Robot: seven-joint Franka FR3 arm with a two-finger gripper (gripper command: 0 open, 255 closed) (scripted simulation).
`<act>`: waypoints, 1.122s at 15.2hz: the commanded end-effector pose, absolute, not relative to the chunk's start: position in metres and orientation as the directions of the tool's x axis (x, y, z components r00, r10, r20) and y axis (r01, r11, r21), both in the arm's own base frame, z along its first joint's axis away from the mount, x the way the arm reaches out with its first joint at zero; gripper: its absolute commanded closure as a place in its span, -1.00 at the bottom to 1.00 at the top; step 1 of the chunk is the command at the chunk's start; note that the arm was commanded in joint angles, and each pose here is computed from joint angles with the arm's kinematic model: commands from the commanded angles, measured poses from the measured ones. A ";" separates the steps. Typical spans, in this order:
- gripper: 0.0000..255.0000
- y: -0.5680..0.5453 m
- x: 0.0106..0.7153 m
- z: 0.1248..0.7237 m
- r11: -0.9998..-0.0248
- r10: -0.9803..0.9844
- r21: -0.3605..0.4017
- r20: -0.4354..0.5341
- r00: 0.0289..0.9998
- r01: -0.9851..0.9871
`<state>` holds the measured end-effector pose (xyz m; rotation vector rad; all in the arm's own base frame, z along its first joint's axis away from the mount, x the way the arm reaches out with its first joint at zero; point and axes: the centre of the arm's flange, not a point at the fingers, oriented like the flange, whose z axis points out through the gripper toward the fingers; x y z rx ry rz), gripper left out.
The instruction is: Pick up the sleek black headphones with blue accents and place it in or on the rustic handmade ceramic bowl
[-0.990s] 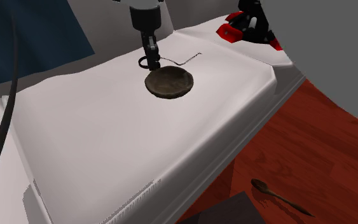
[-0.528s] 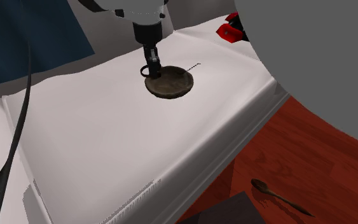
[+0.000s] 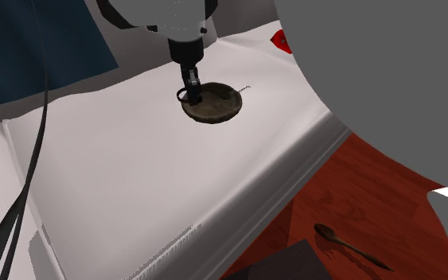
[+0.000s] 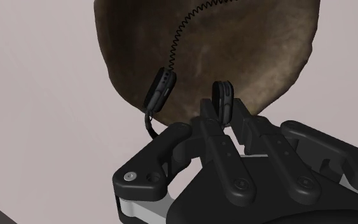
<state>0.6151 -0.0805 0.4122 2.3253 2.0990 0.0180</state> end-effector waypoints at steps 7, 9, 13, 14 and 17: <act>-1.00 -0.081 0.615 0.412 -0.102 0.995 0.014 0.003 0.102 0.995; -1.00 -0.081 0.615 0.425 -0.102 0.995 0.014 0.003 0.102 0.995; -1.00 -0.081 0.614 0.462 -0.102 0.995 0.014 0.003 0.102 0.995; -1.00 -0.081 0.614 0.462 -0.102 0.995 0.014 0.003 0.102 0.995; -1.00 -0.081 0.614 0.462 -0.102 0.995 0.014 0.003 0.102 0.995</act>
